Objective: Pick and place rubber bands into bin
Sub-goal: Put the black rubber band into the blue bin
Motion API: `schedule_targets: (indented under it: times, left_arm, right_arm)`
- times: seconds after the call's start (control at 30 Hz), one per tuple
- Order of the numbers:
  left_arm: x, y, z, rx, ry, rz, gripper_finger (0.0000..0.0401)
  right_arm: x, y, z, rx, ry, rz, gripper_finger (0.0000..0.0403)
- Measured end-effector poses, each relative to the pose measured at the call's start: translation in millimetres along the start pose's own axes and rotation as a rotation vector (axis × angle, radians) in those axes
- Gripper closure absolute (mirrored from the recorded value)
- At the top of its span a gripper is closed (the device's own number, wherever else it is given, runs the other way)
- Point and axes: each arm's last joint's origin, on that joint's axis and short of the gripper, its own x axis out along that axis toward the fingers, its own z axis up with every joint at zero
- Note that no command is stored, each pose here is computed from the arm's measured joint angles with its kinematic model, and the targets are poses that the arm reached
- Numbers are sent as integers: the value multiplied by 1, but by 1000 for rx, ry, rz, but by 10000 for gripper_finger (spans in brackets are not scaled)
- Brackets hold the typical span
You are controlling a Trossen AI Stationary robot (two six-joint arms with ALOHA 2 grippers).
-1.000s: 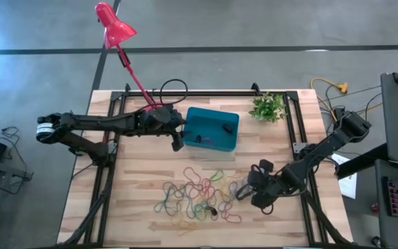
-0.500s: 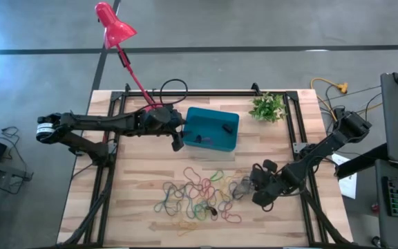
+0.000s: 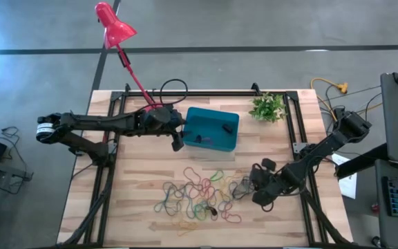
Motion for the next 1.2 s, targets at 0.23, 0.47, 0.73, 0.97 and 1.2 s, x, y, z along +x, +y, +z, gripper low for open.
schedule_targets:
  times: [0.23,0.47,0.73,0.97,1.2]
  left_arm:
    - [0,0,0,0,0,-1,216]
    - [0,0,-1,-25,2,0,216]
    - [0,-1,-1,-24,3,-4,216]
    - [0,-1,-1,-24,4,-3,216]
    - [0,-2,-1,-23,4,-4,216]
  right_arm:
    - [9,2,6,-173,-22,14,294]
    - [32,-3,11,-170,46,-24,309]
    - [38,-4,12,-132,78,-33,334]
    - [34,-3,14,-123,84,0,392]
    - [17,3,27,-101,15,54,395]
